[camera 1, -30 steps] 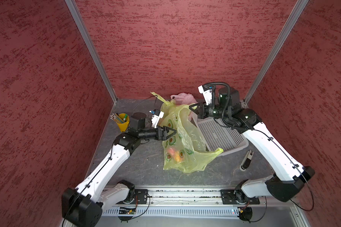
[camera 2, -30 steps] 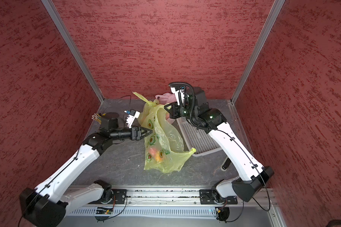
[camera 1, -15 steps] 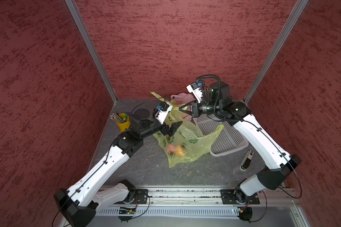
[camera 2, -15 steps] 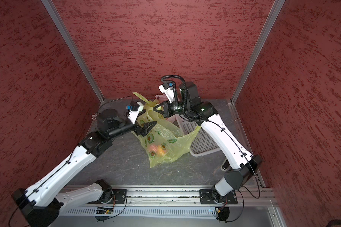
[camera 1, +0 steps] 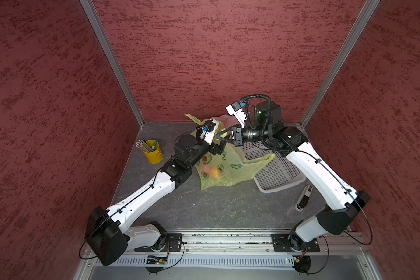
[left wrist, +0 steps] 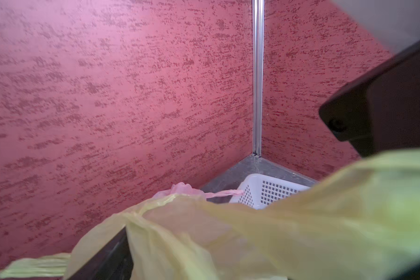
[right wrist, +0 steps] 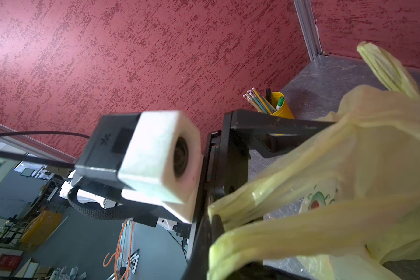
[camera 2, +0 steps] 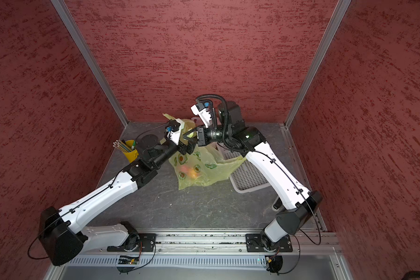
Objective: Place the peach into a plastic bag & tie a knot
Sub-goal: Adjust the plastic bag at the center of the board.
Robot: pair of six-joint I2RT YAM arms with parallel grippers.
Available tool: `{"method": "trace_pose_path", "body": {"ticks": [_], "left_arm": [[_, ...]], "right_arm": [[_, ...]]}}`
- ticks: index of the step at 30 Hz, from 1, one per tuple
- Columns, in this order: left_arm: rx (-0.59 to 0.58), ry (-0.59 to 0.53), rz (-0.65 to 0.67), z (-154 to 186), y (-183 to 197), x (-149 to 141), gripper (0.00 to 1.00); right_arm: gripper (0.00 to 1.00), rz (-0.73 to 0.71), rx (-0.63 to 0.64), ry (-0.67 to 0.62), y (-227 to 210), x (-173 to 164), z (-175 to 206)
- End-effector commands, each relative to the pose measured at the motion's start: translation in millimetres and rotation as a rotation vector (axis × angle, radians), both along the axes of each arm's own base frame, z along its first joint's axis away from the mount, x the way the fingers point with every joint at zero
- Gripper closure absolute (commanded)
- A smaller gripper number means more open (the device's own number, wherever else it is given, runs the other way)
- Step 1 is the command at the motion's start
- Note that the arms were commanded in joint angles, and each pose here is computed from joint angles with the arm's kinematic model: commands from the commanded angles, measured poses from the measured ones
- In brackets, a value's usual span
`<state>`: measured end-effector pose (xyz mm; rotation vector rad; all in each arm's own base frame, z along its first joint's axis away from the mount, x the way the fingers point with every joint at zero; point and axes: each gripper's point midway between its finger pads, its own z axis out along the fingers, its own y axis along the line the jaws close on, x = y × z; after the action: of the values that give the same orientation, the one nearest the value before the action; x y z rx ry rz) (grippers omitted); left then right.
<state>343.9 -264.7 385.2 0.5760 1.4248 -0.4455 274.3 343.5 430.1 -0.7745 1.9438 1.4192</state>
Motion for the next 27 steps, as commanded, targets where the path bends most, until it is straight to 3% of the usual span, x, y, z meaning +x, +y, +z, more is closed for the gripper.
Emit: {"method": "trace_pose_path", "body": {"ticks": [1, 4, 5, 6, 10, 12, 19, 27], "left_arm": [[-0.021, -0.039, 0.017, 12.0, -1.4, 4.8, 0.23], [-0.016, -0.037, 0.049, 6.4, 3.6, 8.7, 0.46], [-0.009, -0.033, 0.058, 3.6, 5.6, 10.0, 0.48], [0.002, -0.017, 0.064, -1.1, 6.6, 10.7, 0.45], [0.022, 0.031, 0.098, -21.6, 20.2, -0.7, 0.07], [0.003, 0.023, 0.121, -28.3, 33.6, -15.4, 0.01], [-0.012, -0.019, 0.155, -21.3, 69.5, -51.6, 0.00], [0.031, -0.123, 0.053, 25.4, 45.6, -45.6, 0.00]], "right_arm": [[1.00, 0.035, 0.032, -0.022, -0.9, -12.9, 10.9], [1.00, 0.031, 0.029, -0.021, -1.1, -12.0, 9.4], [1.00, 0.018, 0.027, -0.023, -2.0, -10.6, 10.2], [1.00, 0.001, 0.025, -0.026, -2.5, -7.7, 10.6], [1.00, -0.041, 0.012, -0.032, -3.7, 0.9, 14.7], [1.00, -0.053, 0.004, -0.034, -3.4, 4.7, 15.8], [1.00, -0.024, -0.012, -0.009, 4.8, 9.7, 9.5], [1.00, 0.014, -0.002, 0.016, 9.8, 5.8, 9.1]]}}
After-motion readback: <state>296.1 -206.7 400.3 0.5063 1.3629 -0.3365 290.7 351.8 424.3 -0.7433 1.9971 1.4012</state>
